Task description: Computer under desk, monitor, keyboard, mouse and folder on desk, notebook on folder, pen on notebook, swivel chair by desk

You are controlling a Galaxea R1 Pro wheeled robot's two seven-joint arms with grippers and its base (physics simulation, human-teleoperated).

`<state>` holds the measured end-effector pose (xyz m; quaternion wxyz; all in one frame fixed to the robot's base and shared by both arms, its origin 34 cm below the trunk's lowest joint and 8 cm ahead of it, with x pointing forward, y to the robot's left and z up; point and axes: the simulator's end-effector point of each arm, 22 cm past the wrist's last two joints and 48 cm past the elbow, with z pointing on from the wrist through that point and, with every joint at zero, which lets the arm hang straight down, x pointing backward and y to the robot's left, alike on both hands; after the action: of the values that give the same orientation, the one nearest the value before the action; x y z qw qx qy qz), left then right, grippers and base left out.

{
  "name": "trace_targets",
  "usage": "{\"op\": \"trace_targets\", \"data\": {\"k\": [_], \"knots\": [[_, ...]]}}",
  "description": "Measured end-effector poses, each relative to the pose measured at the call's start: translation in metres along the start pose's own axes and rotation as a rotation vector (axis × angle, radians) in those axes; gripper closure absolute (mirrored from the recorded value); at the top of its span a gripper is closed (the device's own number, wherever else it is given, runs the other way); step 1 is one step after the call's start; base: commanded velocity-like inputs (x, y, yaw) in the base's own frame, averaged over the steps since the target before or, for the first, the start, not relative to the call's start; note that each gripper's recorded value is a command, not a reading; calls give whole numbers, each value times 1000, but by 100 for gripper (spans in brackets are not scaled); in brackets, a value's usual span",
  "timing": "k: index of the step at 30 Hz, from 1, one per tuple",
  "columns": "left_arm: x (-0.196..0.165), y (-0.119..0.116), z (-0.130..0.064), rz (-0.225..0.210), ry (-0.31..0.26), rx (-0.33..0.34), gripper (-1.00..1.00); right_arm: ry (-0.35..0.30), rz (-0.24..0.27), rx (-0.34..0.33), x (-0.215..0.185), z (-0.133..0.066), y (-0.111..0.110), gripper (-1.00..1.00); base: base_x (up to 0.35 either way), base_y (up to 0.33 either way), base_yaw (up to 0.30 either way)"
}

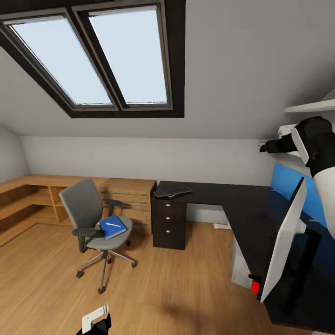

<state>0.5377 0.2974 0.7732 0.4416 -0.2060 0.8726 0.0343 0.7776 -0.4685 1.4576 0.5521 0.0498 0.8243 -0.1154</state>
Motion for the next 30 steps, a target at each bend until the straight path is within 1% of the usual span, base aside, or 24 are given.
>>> {"op": "trace_targets", "data": {"k": [3, 4, 8, 14, 17, 19, 20, 21, 22, 24, 26, 27, 28, 30], "knots": [[0, 0, 0, 1, 1, 0, -100, -56, -22, -1, -13, -12, 6, -100, -294, -117, 0], [0, 0, 0, 1, 1, 0, -100, -66, -26, 0, -15, -13, 7, -100, -301, -120, 0], [1, 0, 0, 2, 1, 0, -100, -141, -67, -2, -22, -28, 18, -100, -307, -122, 0], [1, 0, 0, 1, 1, 0, -100, -171, -93, -1, -18, -34, 24, -100, -310, -123, 0], [1, 0, 0, 1, 2, 0, -100, -193, -116, 3, -12, -38, 27, -100, -310, -123, 0], [1, 0, 0, 1, 2, 0, -100, -201, -122, 6, -11, -40, 27, -100, -316, -98, 0], [0, 0, 0, 1, 1, 0, -100, -221, -139, 10, -8, -45, 28, -100, -326, -47, 0], [0, 0, 0, 1, 0, 0, -100, -225, -146, 11, -4, -46, 29, -100, -330, -24, 0], [0, 0, 0, 1, -2, -1, -100, -236, -162, 13, 6, -48, 35, -100, -331, -15, 0], [0, 0, 0, 1, -3, -1, -100, -276, -193, 28, 22, -59, 45, -100, -331, -9, 0], [-1, 0, 0, 0, -4, -2, -100, -307, -209, 51, 31, -69, 48, -100, -243, -3, 0], [-1, 1, -1, -2, -6, -2, -100, -303, -155, 146, 66, -75, 13, -100, -161, 0, 0], [-1, 1, 0, -1, -4, -3, -100, -281, -136, 148, 78, -69, 7, -100, -156, 0, 0], [-1, 1, 0, -2, -5, -3, -100, -275, -121, 155, 83, -68, 1, -100, -146, 0, 0]]}}
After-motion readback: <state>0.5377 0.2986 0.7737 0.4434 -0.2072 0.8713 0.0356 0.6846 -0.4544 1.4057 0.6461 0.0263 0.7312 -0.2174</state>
